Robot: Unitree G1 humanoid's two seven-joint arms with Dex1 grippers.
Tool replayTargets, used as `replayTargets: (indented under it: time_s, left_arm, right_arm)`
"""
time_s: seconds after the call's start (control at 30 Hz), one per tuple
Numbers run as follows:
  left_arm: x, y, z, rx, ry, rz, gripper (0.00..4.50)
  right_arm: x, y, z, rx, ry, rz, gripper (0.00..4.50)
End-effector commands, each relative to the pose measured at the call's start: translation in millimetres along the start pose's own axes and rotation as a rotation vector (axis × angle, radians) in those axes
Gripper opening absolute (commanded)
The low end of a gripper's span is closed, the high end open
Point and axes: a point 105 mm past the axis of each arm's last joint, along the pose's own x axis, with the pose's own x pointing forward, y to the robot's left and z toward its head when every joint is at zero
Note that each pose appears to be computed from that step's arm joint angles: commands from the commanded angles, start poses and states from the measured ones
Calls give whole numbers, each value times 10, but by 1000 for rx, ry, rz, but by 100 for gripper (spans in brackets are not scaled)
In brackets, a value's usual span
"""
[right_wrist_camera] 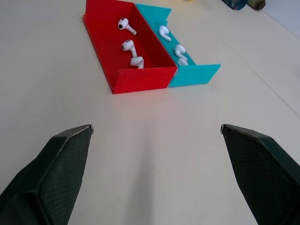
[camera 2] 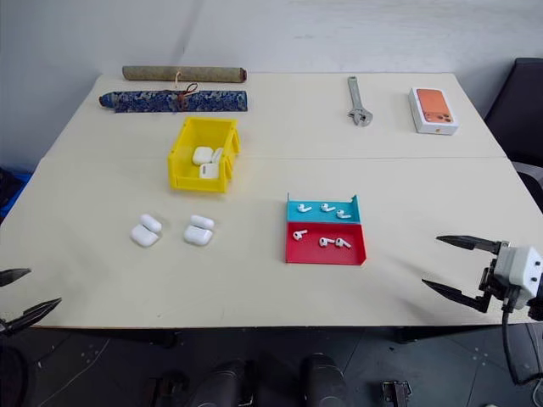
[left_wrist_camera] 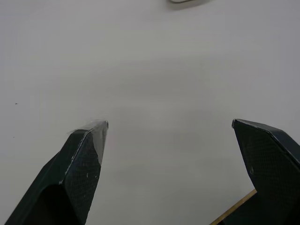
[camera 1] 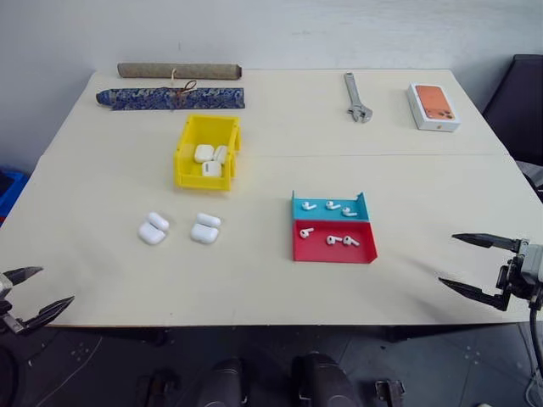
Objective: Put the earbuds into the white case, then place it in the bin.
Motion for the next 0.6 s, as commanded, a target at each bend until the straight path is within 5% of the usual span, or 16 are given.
replayTargets:
  time_s: [0.03, 0.3, 0.37, 0.47, 0.6]
  left_arm:
    - [-46, 18, 78, 36, -18, 16, 450]
    - [-213, 113, 31, -96, 13, 103, 450]
    - [-358, 240, -198, -228, 153, 211, 450]
    - [-593, 530, -301, -365, 189, 430, 450]
    - [-695, 407, -359, -628, 324, 341, 450]
  right_arm:
    - [57, 57, -9, 7, -14, 55, 446]
    - [428, 45, 240, 18, -185, 55, 446]
    - [565, 66, 422, 33, -300, 43, 446]
    - [740, 112, 668, -3, -425, 24, 446]
    - [897, 243, 907, -86, -558, 45, 446]
